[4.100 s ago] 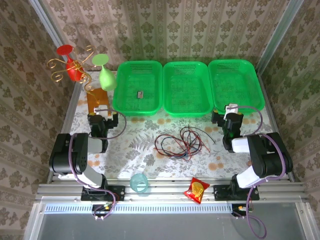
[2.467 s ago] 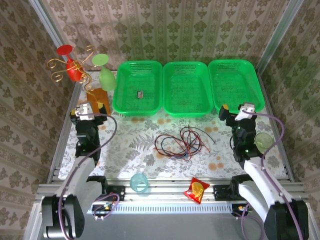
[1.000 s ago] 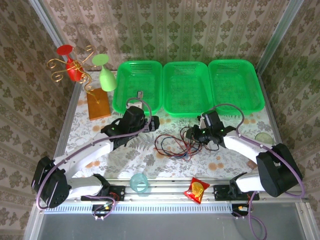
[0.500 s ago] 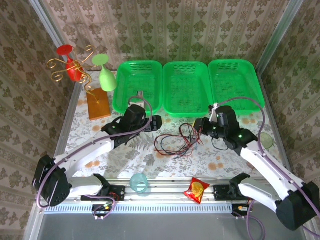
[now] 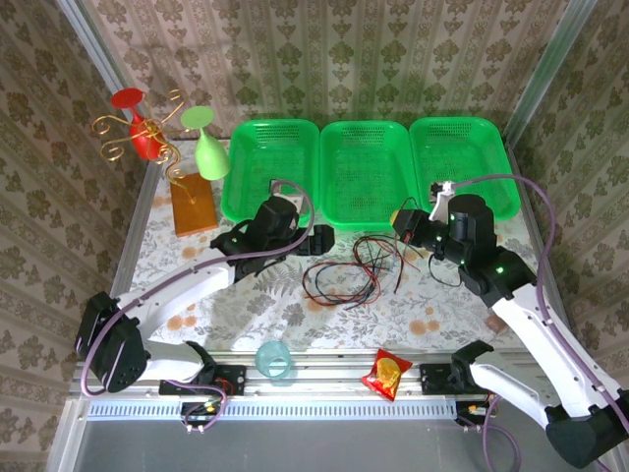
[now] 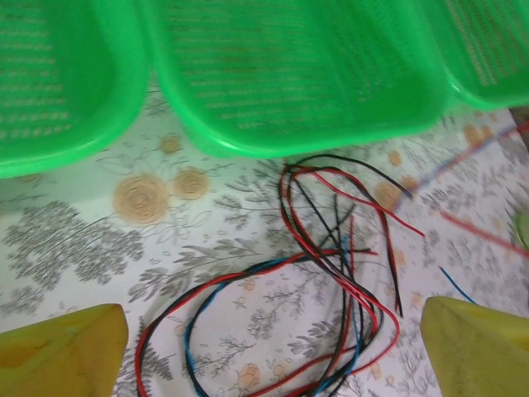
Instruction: Untangle the cables
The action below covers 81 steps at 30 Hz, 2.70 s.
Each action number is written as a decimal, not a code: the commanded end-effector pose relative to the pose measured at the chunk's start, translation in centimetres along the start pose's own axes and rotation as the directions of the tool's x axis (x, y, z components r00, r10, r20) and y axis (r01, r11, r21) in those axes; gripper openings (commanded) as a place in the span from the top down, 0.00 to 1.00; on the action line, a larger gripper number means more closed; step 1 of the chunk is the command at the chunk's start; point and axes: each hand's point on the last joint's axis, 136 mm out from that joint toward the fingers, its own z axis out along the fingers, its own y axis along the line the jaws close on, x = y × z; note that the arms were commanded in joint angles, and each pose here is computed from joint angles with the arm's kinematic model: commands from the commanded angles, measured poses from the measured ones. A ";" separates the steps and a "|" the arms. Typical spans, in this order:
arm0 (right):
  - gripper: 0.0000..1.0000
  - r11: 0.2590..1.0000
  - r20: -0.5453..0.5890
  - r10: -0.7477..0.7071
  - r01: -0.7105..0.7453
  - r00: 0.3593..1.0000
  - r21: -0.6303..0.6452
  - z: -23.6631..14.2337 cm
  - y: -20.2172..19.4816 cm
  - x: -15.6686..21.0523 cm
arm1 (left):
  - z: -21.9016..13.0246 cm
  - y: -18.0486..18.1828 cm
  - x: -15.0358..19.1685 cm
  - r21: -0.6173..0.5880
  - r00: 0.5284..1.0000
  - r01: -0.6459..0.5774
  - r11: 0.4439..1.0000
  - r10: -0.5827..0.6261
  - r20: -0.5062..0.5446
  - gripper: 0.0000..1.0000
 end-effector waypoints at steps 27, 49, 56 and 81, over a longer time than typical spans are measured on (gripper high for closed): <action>1.00 0.955 0.140 0.295 -0.288 0.945 -0.066 -1.1 0.9 -3.7 | 0.1 -18.9 0.4 0.583 0.862 -0.505 0.636 0.396 0.315 0.35; 0.37 0.964 0.016 0.267 -0.266 0.964 -0.008 0.8 -1.4 -1.6 | 0.6 -16.8 -2.0 0.653 0.973 -0.231 0.721 0.179 0.147 1.00; 0.19 0.970 -0.062 0.242 -0.242 0.968 0.008 1.7 -2.4 -0.4 | -0.3 -16.1 -2.5 0.655 0.977 -0.213 0.725 0.164 0.136 1.00; 0.50 0.940 -0.151 0.177 -0.212 0.973 -0.267 3.8 0.0 1.9 | -1.2 -14.6 -3.4 0.669 0.990 -0.138 0.730 0.102 0.094 1.00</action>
